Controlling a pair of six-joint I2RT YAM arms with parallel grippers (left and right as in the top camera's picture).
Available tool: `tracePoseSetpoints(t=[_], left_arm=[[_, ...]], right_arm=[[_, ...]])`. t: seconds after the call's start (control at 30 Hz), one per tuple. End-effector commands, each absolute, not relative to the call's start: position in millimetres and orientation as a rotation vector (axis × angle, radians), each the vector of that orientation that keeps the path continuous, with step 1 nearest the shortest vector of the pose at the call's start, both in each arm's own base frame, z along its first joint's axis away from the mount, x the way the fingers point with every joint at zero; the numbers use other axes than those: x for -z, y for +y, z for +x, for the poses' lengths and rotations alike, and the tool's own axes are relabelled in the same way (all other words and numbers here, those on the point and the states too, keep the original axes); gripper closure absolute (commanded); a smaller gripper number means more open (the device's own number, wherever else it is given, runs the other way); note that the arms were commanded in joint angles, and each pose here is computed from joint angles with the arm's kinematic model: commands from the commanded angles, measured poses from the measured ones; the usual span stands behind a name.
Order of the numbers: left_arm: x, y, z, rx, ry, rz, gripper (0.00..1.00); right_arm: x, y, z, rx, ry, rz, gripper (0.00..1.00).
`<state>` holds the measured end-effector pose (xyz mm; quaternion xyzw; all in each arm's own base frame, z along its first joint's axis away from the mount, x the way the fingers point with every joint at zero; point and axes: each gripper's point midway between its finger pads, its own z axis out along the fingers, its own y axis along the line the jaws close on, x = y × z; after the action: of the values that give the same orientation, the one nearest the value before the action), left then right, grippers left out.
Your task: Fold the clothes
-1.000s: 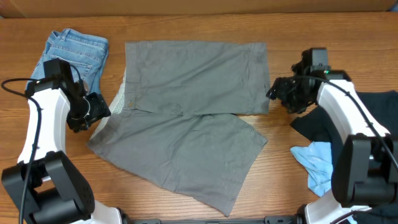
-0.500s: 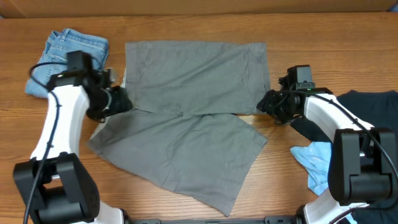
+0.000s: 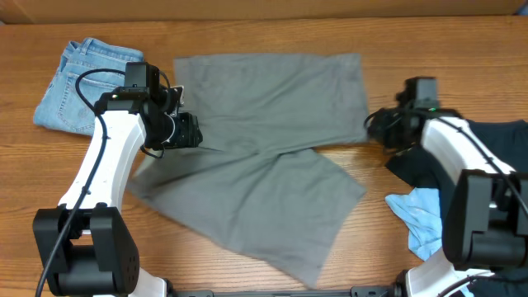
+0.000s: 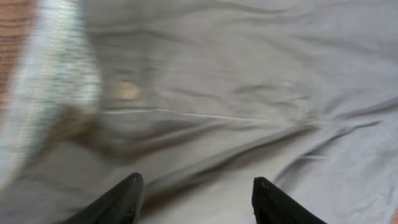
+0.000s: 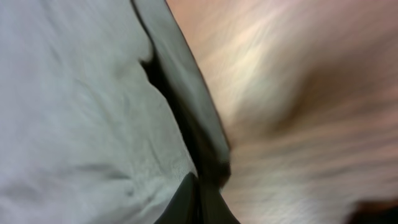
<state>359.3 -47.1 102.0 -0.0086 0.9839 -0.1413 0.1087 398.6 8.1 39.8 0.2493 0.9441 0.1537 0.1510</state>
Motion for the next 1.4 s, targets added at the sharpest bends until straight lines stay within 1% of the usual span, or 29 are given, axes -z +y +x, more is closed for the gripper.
tracePoseSetpoints(t=[0.0,0.07,0.1,0.13,0.17,0.27,0.37,0.47,0.6,0.73,0.8,0.93,0.97,1.0,1.03,1.07,1.1,1.2,1.37], left_arm=[[-109.8,-48.2,365.3,0.406,2.861,0.019,0.39],[-110.1,-48.2,366.4,0.406,2.856,0.02,0.37],[-110.1,-48.2,366.7,0.406,2.855,0.02,0.37],[-110.1,-48.1,366.7,0.405,2.855,0.02,0.36],[-110.1,-48.0,366.8,0.404,2.855,0.02,0.36],[-109.2,-44.8,366.8,0.377,2.859,0.016,0.36],[-106.9,-36.4,366.9,0.304,2.868,0.008,0.35],[-101.3,-34.9,366.3,0.29,2.882,0.021,0.36],[-81.8,-34.9,359.3,0.29,2.937,0.067,0.38],[-54.1,-35.0,354.7,0.3,3.014,0.068,0.43],[-38.6,-37.0,353.8,0.321,3.049,0.083,0.51],[-18.3,-47.4,349.3,0.393,3.09,0.17,0.54],[-15.6,-48.9,349.0,0.401,3.093,0.189,0.56],[-13.2,-50.4,348.5,0.405,3.097,0.203,0.66],[-12.9,-51.2,347.6,0.408,3.099,0.216,0.83],[-14.7,-51.0,347.3,0.407,3.099,0.217,0.92],[-16.2,-50.9,347.0,0.406,3.097,0.222,0.96],[-24.9,-41.1,346.9,0.356,3.096,0.195,0.96],[-44.0,-1.9,345.6,0.17,3.104,0.008,0.96]], right_arm=[[-81.8,-36.7,435.9,-0.344,2.561,0.716,0.96],[-99.8,-45.7,444.6,-0.369,2.526,0.726,0.96],[-107.0,-47.8,446.5,-0.385,2.52,0.731,0.87],[-114.3,-48.3,447.1,-0.408,2.52,0.735,0.66],[-121.1,-46.8,445.1,-0.438,2.532,0.742,0.51],[-126.6,-41.8,434.9,-0.467,2.583,0.764,0.45],[-118.1,-31.8,410.1,-0.478,2.693,0.804,0.41],[-109.6,-20.3,393.1,-0.478,2.778,0.783,0.37],[-97.5,-2.8,375.4,-0.483,2.865,0.767,0.36],[-94.2,13.5,372.2,-0.488,2.896,0.711,0.35],[-94.2,18.5,371.2,-0.495,2.905,0.697,0.35],[-93.4,20.9,365.7,-0.493,2.929,0.699,0.34],[-93.2,20.9,364.9,-0.492,2.932,0.7,0.34],[-93.1,21.0,364.3,-0.492,2.935,0.697,0.34],[-93.1,21.0,364.2,-0.492,2.936,0.697,0.34],[-93.1,21.0,364.2,-0.492,2.936,0.697,0.34],[-93.1,21.0,364.2,-0.492,2.936,0.697,0.34],[-93.0,21.0,363.9,-0.492,2.937,0.698,0.34],[-92.8,21.0,362.9,-0.49,2.941,0.7,0.34]])
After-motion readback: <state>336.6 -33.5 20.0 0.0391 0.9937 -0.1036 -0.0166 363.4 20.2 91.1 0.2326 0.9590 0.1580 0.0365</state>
